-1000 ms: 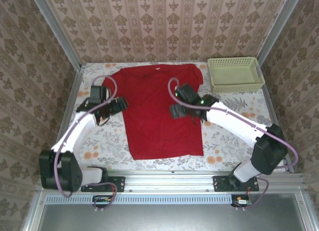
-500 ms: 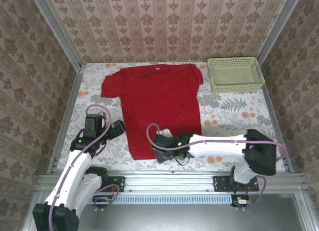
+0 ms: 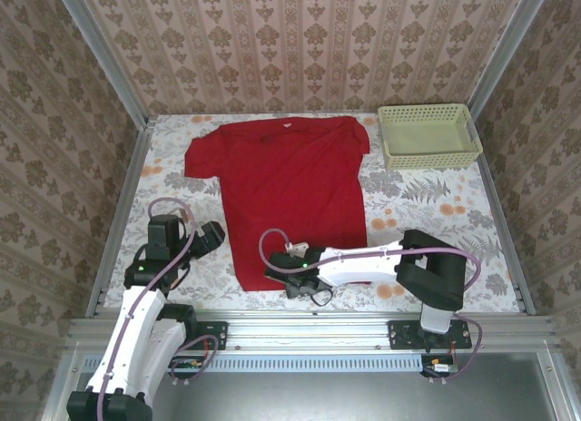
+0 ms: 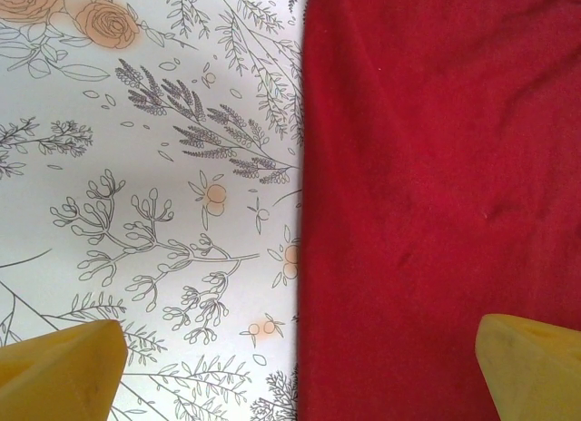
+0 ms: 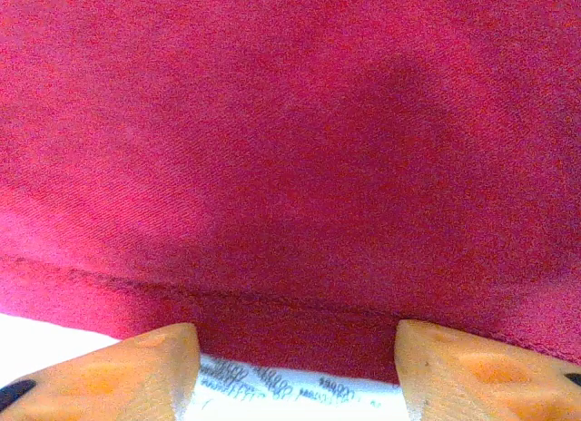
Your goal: Fold the inside-out t-shirt
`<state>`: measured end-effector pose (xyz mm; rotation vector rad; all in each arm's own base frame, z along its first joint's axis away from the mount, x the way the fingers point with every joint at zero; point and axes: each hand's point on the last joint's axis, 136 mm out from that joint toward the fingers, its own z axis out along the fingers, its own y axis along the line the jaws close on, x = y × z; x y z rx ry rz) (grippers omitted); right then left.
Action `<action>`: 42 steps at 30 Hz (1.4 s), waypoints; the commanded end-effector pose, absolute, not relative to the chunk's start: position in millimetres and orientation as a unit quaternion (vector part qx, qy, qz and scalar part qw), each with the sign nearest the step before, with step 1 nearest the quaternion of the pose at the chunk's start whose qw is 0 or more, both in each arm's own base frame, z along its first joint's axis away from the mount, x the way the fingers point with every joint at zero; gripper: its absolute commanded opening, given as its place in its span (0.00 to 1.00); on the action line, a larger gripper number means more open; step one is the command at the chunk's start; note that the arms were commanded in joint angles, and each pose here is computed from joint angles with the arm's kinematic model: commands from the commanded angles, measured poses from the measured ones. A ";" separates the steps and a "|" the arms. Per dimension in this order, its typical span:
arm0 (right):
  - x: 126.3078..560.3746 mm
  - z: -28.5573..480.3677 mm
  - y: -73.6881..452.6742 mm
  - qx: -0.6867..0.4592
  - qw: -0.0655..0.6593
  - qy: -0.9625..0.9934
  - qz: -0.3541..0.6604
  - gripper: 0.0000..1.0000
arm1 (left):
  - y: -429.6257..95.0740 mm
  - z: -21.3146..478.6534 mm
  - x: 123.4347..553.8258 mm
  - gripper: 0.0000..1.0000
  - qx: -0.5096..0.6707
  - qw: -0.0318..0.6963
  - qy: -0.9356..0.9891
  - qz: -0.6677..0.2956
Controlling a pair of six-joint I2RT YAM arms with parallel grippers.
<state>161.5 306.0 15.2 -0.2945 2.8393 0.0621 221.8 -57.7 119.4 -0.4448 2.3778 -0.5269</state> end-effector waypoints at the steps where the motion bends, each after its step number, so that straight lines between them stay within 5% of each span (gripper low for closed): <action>1: 166.7 10.5 296.7 -0.083 0.144 0.986 -0.014 0.56 | -61.1 120.0 220.3 1.00 -0.164 0.328 0.906 -0.213; 9: 171.2 20.1 294.3 -0.090 0.158 0.983 -0.024 0.28 | -62.8 120.2 220.9 1.00 -0.160 0.327 0.906 -0.217; 21: 175.6 85.3 289.5 -0.108 0.211 0.971 0.021 0.01 | -85.8 124.9 222.9 0.97 -0.107 0.314 0.917 -0.222; 42: 219.6 197.0 302.3 -0.084 0.282 0.928 0.230 0.00 | -270.9 169.5 176.0 0.97 0.304 0.416 0.800 -0.307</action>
